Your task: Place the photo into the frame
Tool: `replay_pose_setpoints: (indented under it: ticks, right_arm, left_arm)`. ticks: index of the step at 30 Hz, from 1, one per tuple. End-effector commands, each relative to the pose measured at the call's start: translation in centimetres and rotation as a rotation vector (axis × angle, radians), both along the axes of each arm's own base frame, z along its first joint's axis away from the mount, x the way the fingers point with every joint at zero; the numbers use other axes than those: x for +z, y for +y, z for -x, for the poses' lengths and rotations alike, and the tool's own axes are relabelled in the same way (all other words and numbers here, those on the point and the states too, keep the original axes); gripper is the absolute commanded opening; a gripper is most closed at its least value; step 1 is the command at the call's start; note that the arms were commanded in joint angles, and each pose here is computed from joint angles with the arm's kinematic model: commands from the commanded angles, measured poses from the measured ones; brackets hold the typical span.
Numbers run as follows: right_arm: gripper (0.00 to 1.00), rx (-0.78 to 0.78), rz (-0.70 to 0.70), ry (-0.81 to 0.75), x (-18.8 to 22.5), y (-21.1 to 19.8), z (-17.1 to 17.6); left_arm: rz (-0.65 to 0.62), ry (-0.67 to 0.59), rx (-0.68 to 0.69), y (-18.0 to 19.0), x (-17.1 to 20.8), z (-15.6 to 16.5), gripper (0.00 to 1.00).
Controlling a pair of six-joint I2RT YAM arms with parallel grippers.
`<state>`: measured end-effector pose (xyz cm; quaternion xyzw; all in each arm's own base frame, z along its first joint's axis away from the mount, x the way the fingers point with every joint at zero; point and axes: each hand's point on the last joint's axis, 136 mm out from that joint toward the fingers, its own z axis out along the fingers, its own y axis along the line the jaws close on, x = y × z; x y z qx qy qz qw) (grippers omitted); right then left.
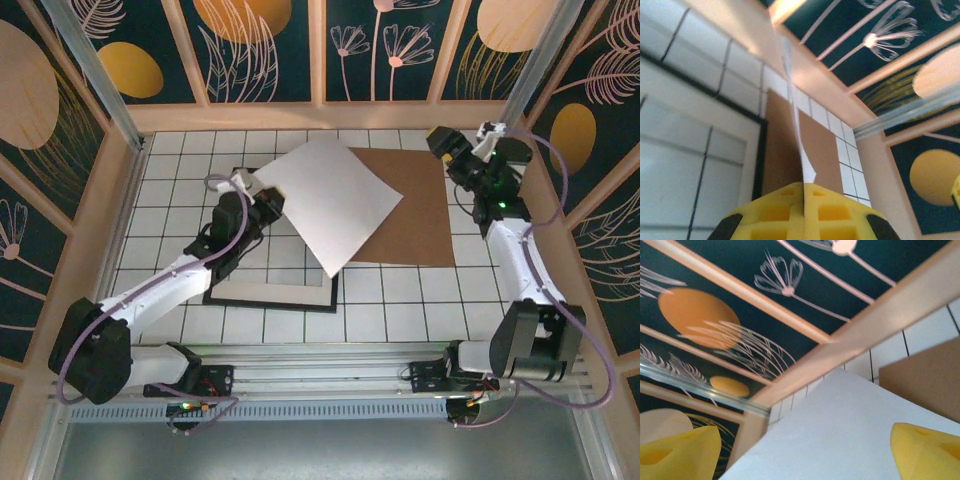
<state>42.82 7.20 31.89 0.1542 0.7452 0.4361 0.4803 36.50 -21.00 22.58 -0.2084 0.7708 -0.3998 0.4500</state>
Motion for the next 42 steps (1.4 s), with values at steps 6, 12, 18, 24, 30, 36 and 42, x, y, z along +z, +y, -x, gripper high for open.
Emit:
replay_pose_setpoints:
  ticks: [6,12,18,24,30,36,42]
  right_arm:
    - [0.88,0.202,0.082,0.266,-11.2,7.5,0.7]
    - [0.91,0.298,0.047,0.452,-18.8,11.9,4.7]
    - [0.91,0.405,-0.084,0.552,-22.4,16.6,7.5]
    - [0.84,0.419,-0.193,0.55,-22.5,18.2,7.2]
    - [0.72,0.399,-0.251,0.567,-23.0,18.8,6.7]
    - [0.55,0.355,-0.29,0.55,-22.6,18.5,5.7]
    - [0.38,0.262,-0.3,0.53,-22.5,17.5,4.4]
  left_arm:
    - [0.263,0.054,0.255,5.2,-1.1,1.0,0.0]
    - [0.325,0.064,0.342,7.1,-2.4,1.8,0.0]
    - [0.375,0.082,0.374,7.7,-3.2,2.3,0.0]
    - [0.439,0.118,0.339,6.6,-3.7,2.1,0.0]
    - [0.502,0.133,0.329,6.3,-4.0,2.2,0.0]
    - [0.521,0.149,0.333,6.3,-4.5,2.4,0.0]
    - [0.513,0.171,0.339,6.4,-5.6,2.7,0.0]
